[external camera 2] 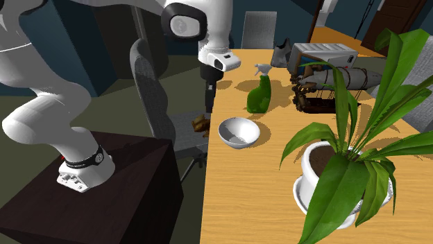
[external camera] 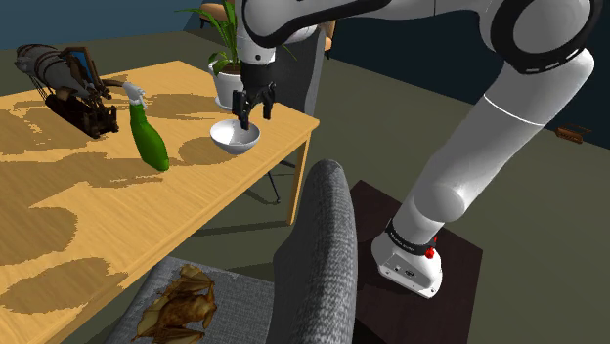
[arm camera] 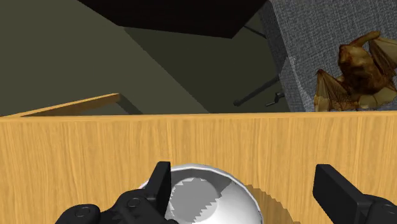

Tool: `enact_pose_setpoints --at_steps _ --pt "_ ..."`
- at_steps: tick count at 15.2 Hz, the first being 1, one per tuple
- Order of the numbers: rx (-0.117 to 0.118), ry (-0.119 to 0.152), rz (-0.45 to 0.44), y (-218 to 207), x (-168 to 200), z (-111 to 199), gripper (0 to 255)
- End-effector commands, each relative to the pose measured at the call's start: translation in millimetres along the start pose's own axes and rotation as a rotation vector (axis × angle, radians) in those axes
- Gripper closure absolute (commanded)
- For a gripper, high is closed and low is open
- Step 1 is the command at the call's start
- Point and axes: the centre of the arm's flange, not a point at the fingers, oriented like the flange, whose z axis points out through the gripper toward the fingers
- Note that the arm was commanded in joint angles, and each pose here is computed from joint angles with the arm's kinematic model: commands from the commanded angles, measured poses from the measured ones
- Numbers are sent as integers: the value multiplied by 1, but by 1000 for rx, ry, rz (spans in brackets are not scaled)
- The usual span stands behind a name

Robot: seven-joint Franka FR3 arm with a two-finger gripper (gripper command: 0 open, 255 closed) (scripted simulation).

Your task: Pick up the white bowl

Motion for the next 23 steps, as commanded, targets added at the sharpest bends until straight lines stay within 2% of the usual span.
enact_pose_setpoints --at_steps 1,9,18,19,23 --pt "-1 8 4 -10 21 9 0" --pt "-9 36 20 -43 108 31 0" --pt "-9 36 20 -41 111 71 0" --pt "-9 36 20 -41 110 71 255" --pt "-9 36 20 -41 110 71 255"
